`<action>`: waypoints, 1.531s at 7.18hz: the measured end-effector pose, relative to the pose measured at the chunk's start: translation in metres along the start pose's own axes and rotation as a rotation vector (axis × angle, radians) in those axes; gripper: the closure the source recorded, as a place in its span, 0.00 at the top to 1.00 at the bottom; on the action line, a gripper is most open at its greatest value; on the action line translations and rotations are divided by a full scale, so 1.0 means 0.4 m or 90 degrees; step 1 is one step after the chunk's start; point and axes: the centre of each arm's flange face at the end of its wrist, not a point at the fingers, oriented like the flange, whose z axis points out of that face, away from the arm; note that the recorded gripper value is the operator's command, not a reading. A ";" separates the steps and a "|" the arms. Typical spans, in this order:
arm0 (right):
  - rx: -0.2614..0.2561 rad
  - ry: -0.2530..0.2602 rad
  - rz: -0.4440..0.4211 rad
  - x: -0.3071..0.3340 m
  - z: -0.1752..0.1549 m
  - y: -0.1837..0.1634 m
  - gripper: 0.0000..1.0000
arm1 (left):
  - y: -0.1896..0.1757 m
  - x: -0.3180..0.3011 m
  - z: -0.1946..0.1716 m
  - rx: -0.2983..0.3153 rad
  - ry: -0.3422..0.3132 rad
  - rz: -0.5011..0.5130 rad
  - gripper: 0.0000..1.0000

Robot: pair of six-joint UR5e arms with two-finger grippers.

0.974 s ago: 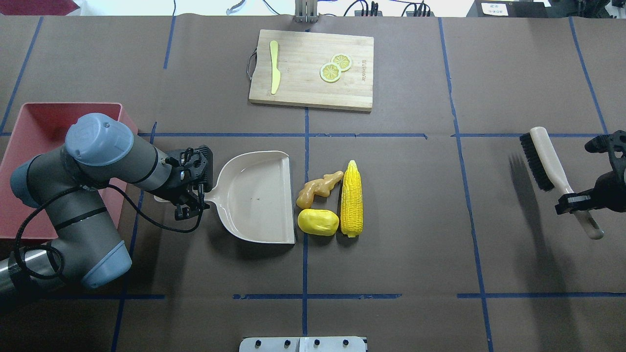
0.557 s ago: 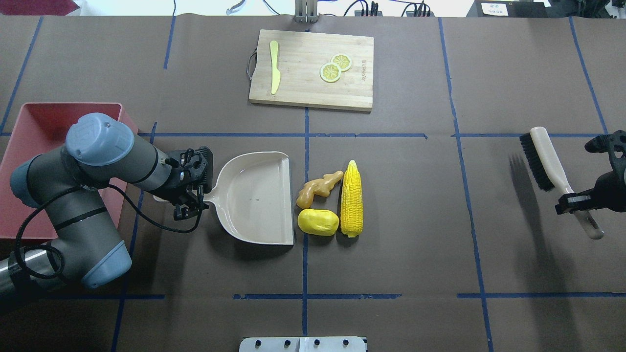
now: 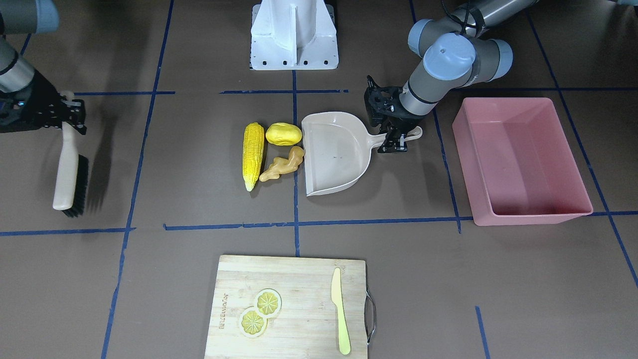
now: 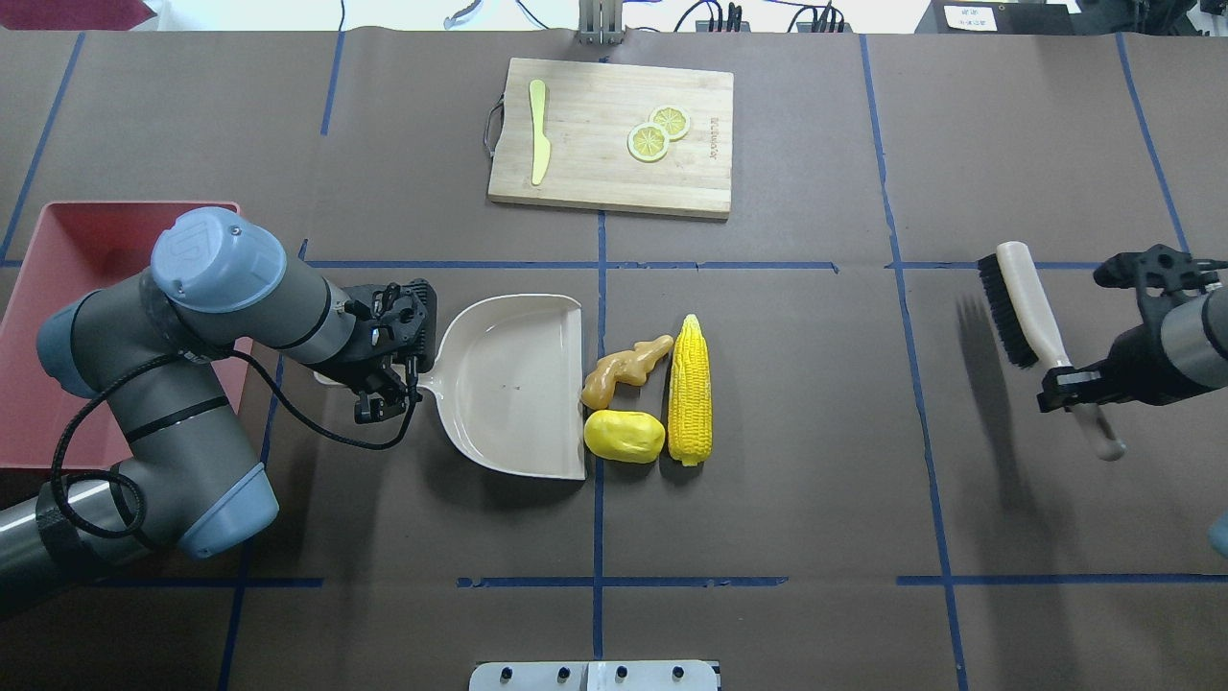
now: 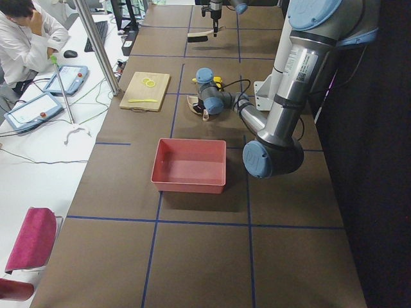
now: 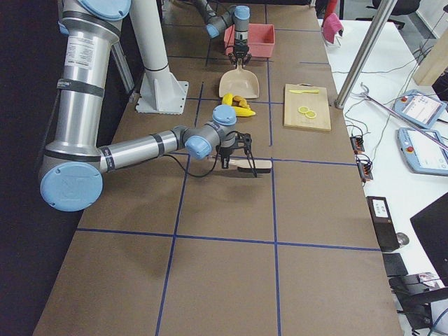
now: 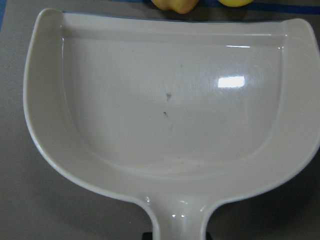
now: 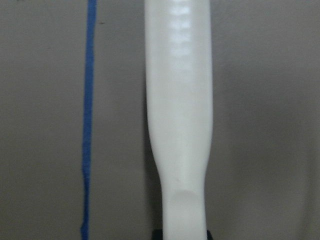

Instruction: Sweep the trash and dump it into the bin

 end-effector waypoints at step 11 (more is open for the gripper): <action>0.001 -0.107 0.062 -0.735 0.136 0.236 0.00 | -0.023 -0.004 -0.006 0.002 -0.001 0.000 0.06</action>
